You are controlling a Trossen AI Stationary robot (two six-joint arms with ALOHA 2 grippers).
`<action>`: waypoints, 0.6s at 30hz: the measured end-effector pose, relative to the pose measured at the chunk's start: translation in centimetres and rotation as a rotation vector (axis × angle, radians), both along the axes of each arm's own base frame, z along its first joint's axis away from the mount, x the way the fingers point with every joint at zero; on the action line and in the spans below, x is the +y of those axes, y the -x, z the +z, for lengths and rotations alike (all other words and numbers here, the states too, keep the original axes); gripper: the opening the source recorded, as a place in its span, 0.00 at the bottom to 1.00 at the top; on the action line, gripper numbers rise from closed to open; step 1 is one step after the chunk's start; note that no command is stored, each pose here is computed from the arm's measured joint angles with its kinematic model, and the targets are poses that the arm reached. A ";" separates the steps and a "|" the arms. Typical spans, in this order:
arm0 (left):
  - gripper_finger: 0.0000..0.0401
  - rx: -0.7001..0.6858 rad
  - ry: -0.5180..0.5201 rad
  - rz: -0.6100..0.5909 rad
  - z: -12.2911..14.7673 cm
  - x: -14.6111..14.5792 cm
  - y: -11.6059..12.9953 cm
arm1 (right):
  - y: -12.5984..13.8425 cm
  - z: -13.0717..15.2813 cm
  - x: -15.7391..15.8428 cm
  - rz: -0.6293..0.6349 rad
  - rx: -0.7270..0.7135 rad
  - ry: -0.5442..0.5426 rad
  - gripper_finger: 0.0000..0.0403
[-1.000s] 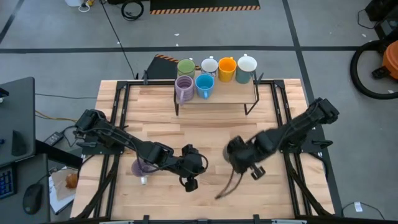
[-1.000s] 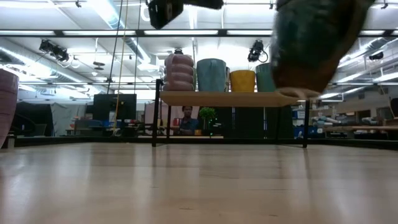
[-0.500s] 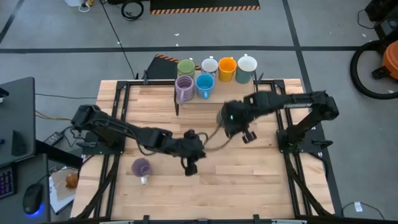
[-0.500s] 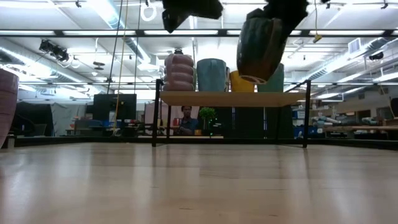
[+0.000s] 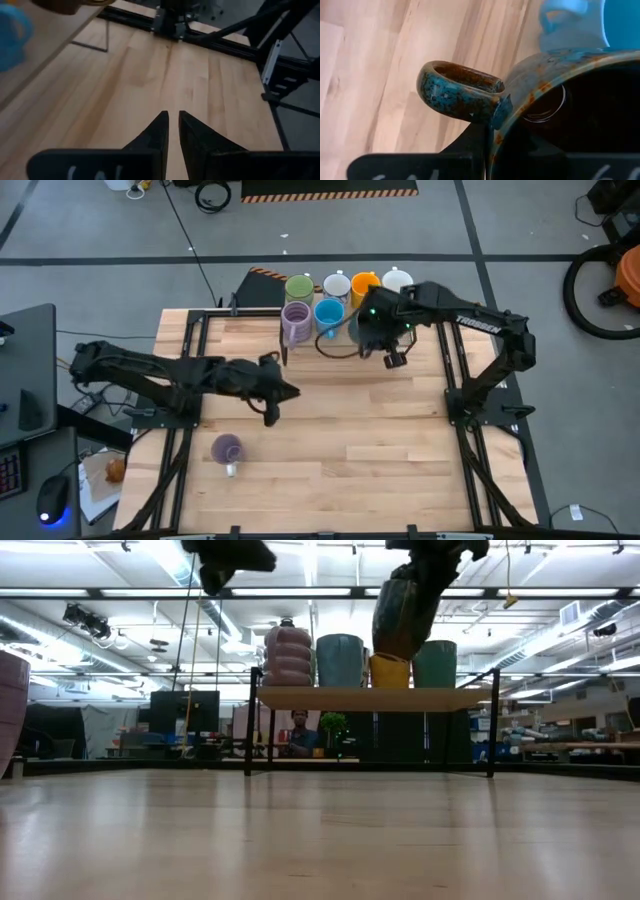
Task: Place coffee mugs
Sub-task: Put the brown patterned mug on the shelf
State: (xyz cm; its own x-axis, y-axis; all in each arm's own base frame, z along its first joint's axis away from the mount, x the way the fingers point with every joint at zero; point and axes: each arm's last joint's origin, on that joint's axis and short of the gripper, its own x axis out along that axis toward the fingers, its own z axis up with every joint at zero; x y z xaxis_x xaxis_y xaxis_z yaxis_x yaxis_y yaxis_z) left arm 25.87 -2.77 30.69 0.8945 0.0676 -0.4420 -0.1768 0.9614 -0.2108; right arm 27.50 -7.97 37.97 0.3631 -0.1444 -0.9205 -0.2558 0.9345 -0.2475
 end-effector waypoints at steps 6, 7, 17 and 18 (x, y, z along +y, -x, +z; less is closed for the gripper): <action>0.12 0.083 -0.032 0.042 -0.7 1.8 0.9 | -0.6 0.0 -2.2 0.006 0.033 -0.044 0.11; 0.12 0.092 -0.039 0.042 -0.7 2.1 0.9 | -0.7 -0.2 -2.6 0.008 0.053 -0.054 0.11; 0.12 0.093 -0.038 0.050 -0.6 4.7 1.1 | -1.6 -0.3 -6.5 -0.032 0.114 -0.173 0.11; 0.12 0.090 -0.035 0.054 -0.6 5.0 1.1 | -1.6 -0.3 -6.7 -0.037 0.121 -0.183 0.11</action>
